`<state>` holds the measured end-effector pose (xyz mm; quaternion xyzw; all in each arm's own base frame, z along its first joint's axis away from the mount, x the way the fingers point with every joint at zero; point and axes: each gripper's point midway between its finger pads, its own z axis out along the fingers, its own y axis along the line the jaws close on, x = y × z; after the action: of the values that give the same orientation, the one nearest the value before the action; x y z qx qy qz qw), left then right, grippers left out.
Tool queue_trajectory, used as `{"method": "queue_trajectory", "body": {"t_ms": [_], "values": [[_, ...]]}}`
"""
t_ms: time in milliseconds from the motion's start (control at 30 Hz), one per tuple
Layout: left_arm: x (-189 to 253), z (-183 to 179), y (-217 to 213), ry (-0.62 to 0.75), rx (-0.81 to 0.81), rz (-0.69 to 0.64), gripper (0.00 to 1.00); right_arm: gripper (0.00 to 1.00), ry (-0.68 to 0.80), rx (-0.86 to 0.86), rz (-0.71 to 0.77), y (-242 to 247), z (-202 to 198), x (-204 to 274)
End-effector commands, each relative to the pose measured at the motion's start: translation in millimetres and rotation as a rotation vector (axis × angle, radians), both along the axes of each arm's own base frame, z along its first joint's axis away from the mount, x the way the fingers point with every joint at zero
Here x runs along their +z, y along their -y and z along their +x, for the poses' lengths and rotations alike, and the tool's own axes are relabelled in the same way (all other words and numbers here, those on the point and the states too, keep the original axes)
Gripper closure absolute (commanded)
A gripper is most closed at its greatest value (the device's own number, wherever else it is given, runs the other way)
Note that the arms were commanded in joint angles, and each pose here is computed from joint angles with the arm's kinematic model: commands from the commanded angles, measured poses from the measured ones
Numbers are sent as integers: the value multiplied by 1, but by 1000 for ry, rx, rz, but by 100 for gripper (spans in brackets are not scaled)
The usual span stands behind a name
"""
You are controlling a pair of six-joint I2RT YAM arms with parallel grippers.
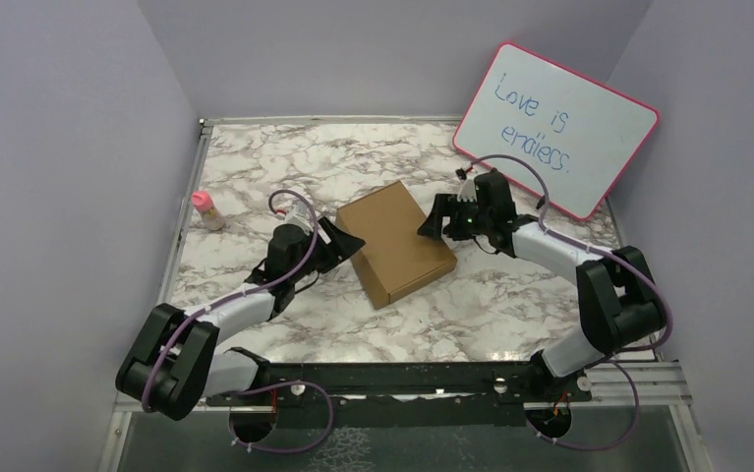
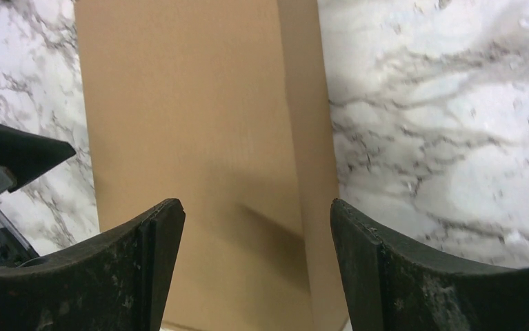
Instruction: Fold the paper box
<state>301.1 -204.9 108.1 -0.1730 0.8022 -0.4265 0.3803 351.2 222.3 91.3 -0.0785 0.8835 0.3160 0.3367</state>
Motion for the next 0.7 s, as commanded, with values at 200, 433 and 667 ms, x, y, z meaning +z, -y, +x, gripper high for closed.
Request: {"method": "queue_trajectory", "body": {"t_ms": [200,433,667], "values": [[-16,-66,29,-104,-181,9,30,20,-38,-38,-69,31,-48,-8],[-25,-73,54,-138,-248,24,30,24,-86,13,-12,23,-65,-17],[-19,-52,62,-93,-191,14,32,27,-99,62,76,8,-72,-13]]}}
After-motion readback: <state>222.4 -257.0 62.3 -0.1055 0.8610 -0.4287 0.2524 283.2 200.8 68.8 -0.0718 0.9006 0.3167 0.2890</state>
